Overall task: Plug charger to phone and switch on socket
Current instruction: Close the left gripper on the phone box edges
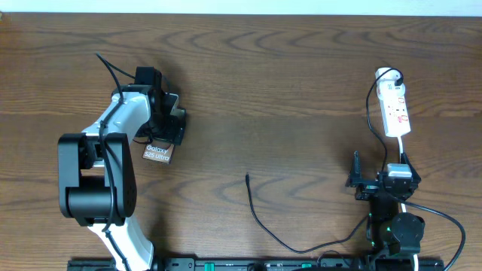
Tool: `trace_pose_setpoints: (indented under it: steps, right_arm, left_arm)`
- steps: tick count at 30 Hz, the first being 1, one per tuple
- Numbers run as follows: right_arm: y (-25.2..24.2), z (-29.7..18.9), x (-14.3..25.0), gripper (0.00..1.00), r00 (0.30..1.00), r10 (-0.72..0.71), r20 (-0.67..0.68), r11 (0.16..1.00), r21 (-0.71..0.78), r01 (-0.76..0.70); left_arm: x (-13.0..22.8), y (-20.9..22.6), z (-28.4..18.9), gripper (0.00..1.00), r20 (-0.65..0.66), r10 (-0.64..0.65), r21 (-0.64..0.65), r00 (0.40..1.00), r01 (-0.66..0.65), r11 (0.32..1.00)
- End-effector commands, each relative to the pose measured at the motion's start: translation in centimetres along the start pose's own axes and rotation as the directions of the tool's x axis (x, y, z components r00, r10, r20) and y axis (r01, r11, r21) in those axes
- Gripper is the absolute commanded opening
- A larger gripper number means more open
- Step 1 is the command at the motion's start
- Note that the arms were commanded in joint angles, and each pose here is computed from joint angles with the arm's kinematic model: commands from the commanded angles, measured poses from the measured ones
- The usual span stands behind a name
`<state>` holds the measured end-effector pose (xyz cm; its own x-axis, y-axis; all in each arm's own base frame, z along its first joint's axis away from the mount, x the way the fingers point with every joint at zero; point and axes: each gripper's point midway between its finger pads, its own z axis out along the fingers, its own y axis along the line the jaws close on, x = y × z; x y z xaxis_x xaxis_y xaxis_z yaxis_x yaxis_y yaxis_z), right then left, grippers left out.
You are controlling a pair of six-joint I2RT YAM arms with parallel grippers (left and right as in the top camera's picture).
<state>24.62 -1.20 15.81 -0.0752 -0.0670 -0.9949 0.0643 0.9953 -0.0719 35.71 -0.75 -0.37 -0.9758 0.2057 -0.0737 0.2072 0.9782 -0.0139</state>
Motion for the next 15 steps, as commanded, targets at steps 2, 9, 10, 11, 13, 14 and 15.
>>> trace_pose_setpoints:
  steps: [2, 9, 10, 11, 13, 14, 15]
  right_arm:
    - [0.03, -0.03, 0.02, 0.99, 1.0, -0.013, 0.001, 1.0, 0.001, 0.013]
    - [0.04, -0.03, 0.02, 0.99, 1.0, -0.013, 0.001, 1.0, 0.001, 0.013]
    - [0.03, -0.03, 0.02, 0.99, 1.0, -0.013, 0.001, 1.0, 0.001, 0.013]
    - [0.03, -0.03, 0.02, 0.99, 1.0, -0.013, 0.001, 1.0, 0.001, 0.013]
    - [0.03, -0.03, 0.02, 0.99, 1.0, -0.013, 0.001, 1.0, 0.001, 0.013]
    - [0.03, -0.03, 0.02, 0.99, 1.0, -0.013, 0.001, 1.0, 0.001, 0.013]
    - [0.03, -0.03, 0.02, 0.99, 1.0, -0.013, 0.001, 1.0, 0.001, 0.013]
  left_arm:
    - [0.87, -0.72, 0.99, 0.89, -0.022, 0.006, 0.045, 1.0, -0.005, 0.999]
    - [0.43, -0.64, 1.0, 0.89, -0.005, 0.006, 0.042, 1.0, -0.006, 0.999]
    - [0.42, -0.64, 1.0, 0.89, -0.004, 0.006, 0.042, 1.0, -0.006, 0.999]
    - [0.41, -0.63, 1.0, 0.89, -0.003, 0.008, 0.041, 1.0, -0.008, 0.999]
    - [0.42, -0.63, 1.0, 0.89, -0.004, 0.01, 0.042, 1.0, -0.01, 0.999]
    - [0.42, -0.63, 1.0, 0.89, -0.004, 0.01, 0.042, 1.0, -0.01, 0.999]
    - [0.42, -0.64, 1.0, 0.87, -0.004, 0.01, 0.042, 1.0, -0.01, 0.999]
